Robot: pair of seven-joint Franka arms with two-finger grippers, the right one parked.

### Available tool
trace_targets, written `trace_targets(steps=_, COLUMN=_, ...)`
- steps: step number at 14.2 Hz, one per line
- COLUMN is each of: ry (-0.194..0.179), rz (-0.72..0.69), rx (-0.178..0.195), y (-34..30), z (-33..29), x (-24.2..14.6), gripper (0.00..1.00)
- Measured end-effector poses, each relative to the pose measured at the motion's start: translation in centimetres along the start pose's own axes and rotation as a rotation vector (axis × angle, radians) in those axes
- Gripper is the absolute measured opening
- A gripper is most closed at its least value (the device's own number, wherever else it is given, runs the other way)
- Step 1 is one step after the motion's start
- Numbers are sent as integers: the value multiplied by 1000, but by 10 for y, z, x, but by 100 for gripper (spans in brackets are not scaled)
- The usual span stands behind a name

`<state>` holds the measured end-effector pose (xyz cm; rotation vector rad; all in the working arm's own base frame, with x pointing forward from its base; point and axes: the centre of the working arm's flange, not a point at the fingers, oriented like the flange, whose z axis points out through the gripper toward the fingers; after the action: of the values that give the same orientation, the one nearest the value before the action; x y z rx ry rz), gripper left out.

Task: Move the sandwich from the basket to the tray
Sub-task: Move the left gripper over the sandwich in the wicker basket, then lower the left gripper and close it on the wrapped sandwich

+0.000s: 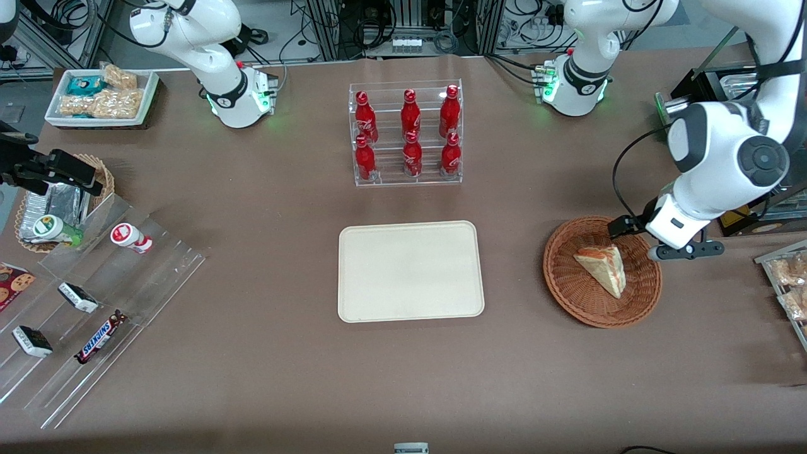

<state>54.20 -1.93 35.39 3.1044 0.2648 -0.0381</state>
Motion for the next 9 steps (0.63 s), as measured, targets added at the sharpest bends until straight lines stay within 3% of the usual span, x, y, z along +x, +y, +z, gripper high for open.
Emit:
trace_targets(steps=6, ry=60, rz=-549, rx=-32, y=1, z=35, x=6, gripper=100)
trace_targets(steps=9, ry=71, rz=-688, rx=-48, y=2, z=68, x=14, gripper=100)
